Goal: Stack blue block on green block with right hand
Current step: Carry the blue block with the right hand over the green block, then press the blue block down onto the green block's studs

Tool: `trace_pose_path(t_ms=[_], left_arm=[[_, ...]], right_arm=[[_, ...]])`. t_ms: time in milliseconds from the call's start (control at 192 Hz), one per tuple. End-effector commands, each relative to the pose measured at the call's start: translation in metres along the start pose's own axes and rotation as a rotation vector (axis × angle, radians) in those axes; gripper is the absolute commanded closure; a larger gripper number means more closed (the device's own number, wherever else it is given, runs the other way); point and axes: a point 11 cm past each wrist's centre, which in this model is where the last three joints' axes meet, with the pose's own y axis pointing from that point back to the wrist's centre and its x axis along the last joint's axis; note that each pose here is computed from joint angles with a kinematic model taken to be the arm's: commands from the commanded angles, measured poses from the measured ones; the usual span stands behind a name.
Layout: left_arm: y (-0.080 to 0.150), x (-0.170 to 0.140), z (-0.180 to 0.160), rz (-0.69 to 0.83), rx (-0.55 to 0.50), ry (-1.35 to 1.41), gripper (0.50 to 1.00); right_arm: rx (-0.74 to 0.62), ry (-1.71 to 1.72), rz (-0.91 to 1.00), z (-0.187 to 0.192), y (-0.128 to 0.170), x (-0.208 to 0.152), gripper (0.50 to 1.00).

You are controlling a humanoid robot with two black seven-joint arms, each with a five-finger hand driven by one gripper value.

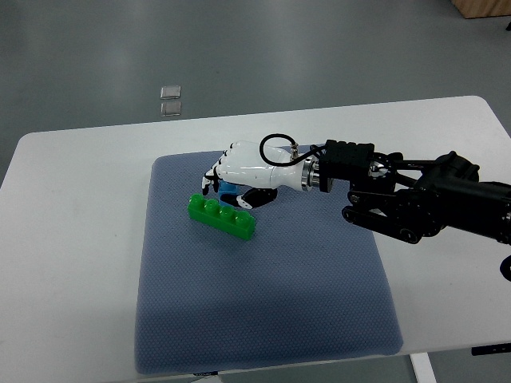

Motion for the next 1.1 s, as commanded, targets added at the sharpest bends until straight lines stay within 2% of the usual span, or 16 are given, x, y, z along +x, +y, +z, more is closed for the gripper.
trace_pose_path(t_ms=[0,1096], left_arm=[[0.0,0.0,0.0,0.0,0.0,0.0,0.5],[0.0,0.0,0.0,0.0,0.001,0.0,0.5]], right_arm=[[0.009,0.013,0.002,-0.002,-0.001,-0.001,0.985],[0.041,0.032,0.011,-0.017,-0.011,-0.018,0.985]])
